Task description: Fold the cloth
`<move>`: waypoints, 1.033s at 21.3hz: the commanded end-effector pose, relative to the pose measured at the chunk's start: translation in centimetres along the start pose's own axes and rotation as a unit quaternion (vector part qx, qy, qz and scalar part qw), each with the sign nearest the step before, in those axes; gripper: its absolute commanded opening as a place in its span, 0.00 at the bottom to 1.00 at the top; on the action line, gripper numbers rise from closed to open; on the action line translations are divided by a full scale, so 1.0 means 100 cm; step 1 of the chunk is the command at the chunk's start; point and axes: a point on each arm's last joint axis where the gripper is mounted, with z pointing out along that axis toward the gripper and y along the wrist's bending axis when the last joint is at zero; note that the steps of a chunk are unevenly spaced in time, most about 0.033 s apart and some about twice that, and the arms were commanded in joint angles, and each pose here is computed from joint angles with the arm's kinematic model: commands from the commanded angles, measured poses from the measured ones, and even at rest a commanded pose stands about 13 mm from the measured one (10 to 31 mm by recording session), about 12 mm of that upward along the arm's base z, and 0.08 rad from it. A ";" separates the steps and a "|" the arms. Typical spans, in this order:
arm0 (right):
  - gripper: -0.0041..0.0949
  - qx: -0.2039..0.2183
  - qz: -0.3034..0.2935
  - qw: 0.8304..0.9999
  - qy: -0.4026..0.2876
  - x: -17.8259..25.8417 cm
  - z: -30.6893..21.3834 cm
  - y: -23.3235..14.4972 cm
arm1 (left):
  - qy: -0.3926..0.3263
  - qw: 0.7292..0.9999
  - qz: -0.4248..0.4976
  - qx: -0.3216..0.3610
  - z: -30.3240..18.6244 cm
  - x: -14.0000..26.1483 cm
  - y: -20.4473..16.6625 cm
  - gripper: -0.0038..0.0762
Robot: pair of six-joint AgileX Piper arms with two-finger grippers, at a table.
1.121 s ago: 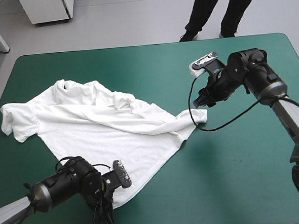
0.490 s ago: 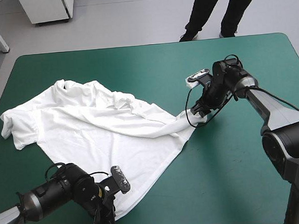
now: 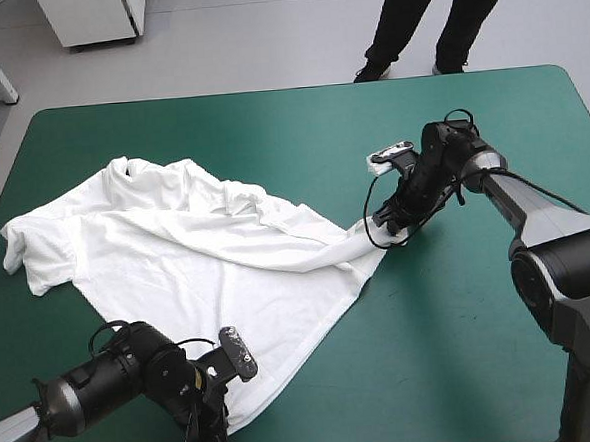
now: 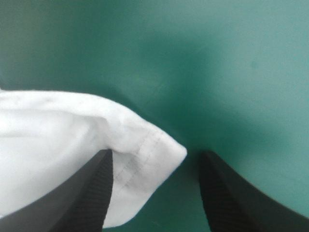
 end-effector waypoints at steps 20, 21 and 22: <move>0.02 0.073 -0.032 0.986 -0.144 -0.006 -0.167 0.035 | -0.128 0.978 -0.017 -0.162 -0.133 -0.024 0.004 0.02; 0.03 0.081 -0.027 0.981 -0.171 -0.001 -0.188 0.036 | -0.140 0.974 -0.025 -0.179 -0.151 -0.023 0.004 0.02; 0.02 0.089 -0.025 0.976 -0.198 0.004 -0.209 0.038 | -0.159 0.968 -0.031 -0.191 -0.167 -0.024 0.003 0.02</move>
